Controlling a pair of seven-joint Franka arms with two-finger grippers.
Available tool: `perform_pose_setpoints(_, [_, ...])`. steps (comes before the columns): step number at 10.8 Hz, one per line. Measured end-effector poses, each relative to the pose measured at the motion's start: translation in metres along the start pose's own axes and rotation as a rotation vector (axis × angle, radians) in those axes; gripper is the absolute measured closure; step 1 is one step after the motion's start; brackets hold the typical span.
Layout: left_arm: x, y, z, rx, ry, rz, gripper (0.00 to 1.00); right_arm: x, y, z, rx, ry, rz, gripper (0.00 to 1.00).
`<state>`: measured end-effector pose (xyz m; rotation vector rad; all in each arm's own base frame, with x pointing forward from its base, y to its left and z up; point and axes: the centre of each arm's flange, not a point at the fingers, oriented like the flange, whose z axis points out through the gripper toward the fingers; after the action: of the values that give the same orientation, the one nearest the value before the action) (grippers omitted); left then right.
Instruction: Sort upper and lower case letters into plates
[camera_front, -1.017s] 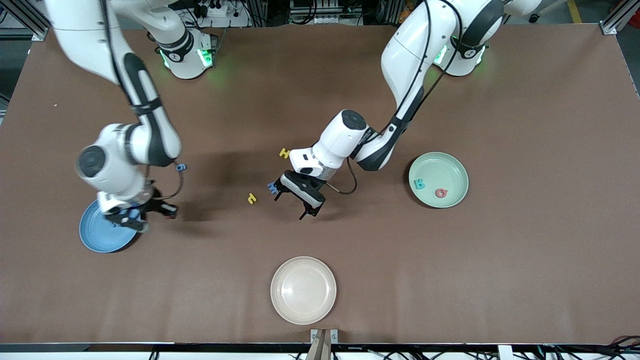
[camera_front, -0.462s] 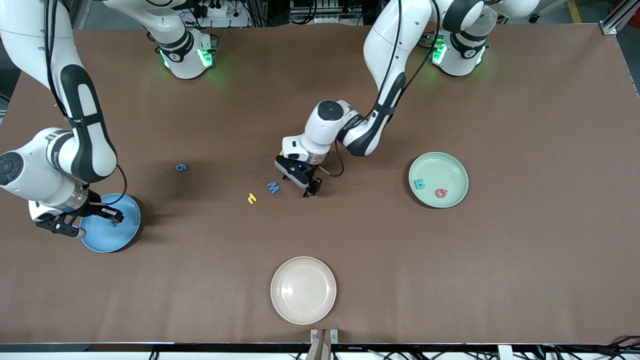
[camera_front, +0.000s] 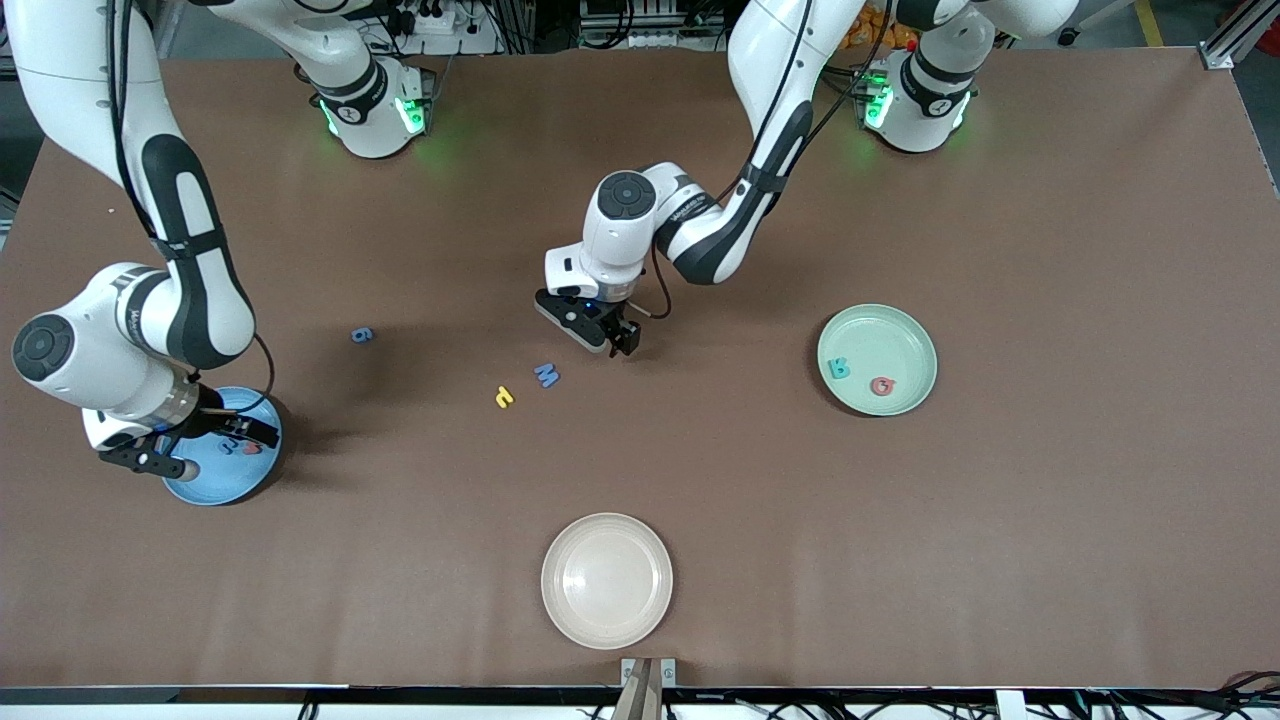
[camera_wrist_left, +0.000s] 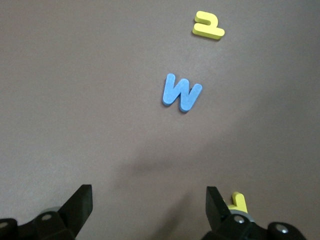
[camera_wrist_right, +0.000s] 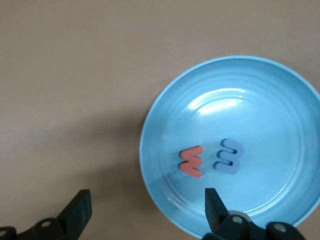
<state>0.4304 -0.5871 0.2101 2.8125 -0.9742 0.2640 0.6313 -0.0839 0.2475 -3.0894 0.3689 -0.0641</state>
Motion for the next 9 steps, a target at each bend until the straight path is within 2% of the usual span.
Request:
perform_pose_setpoints(1, [0.001, 0.006, -0.004, 0.007, -0.038, 0.01, 0.0, -0.003, -0.008, 0.001, 0.002, -0.021, 0.001, 0.0])
perform_pose_setpoints(3, [0.001, 0.028, -0.014, 0.046, -0.108, 0.077, 0.0, -0.011, -0.021, 0.003, 0.008, -0.094, 0.012, 0.0])
perform_pose_setpoints(6, [-0.003, 0.044, -0.012, 0.072, -0.122, 0.104, 0.0, -0.04, -0.033, 0.006, 0.013, -0.154, 0.033, 0.0])
perform_pose_setpoints(7, [-0.004, 0.043, -0.005, 0.074, -0.125, 0.104, 0.0, -0.054, -0.028, 0.009, 0.015, -0.158, 0.054, 0.0])
perform_pose_setpoints(9, [-0.003, 0.048, 0.012, 0.069, -0.1, 0.092, 0.0, -0.089, -0.02, 0.014, 0.019, -0.125, 0.088, 0.0])
